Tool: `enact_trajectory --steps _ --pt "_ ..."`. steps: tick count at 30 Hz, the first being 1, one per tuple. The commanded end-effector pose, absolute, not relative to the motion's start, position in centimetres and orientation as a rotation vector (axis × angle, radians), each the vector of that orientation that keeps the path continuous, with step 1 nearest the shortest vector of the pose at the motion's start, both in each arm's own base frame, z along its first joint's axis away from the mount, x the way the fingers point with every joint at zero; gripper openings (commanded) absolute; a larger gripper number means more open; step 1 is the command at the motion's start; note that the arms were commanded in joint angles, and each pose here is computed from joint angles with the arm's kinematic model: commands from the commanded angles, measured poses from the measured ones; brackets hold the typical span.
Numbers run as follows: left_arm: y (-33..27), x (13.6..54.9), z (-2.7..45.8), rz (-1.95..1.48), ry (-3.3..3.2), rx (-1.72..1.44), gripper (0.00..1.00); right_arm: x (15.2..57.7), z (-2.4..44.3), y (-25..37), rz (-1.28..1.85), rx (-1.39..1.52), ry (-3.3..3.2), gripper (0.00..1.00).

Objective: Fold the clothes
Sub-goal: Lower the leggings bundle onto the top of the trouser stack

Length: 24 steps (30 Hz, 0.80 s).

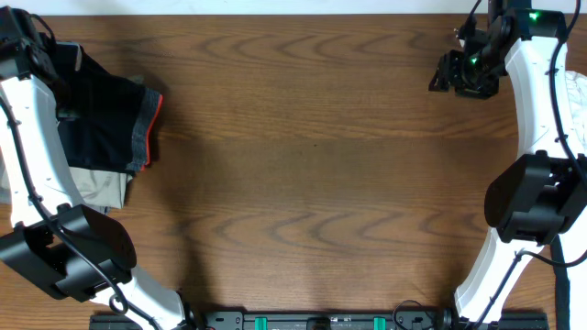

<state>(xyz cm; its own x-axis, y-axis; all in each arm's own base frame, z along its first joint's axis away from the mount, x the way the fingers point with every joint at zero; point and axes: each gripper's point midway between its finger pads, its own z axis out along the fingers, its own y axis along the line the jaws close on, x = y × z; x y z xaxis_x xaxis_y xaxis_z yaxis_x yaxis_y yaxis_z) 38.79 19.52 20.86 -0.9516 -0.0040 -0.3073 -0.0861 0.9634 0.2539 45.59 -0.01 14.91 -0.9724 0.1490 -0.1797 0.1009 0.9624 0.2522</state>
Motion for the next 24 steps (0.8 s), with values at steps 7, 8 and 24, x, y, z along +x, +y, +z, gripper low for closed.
enact_trajectory --steps 7,8,24 --pt "21.8 38.6 23.3 0.477 2.741 -0.106 0.06 45.4 14.5 0.1 0.339 0.19 2.931 0.59" --pt "21.9 38.7 23.4 0.481 2.735 -0.105 0.06 45.4 14.5 0.0 0.339 0.191 2.931 0.59" --pt "22.6 41.0 23.2 0.459 2.66 -0.099 0.06 45.6 14.6 0.0 0.337 0.185 2.924 0.59"
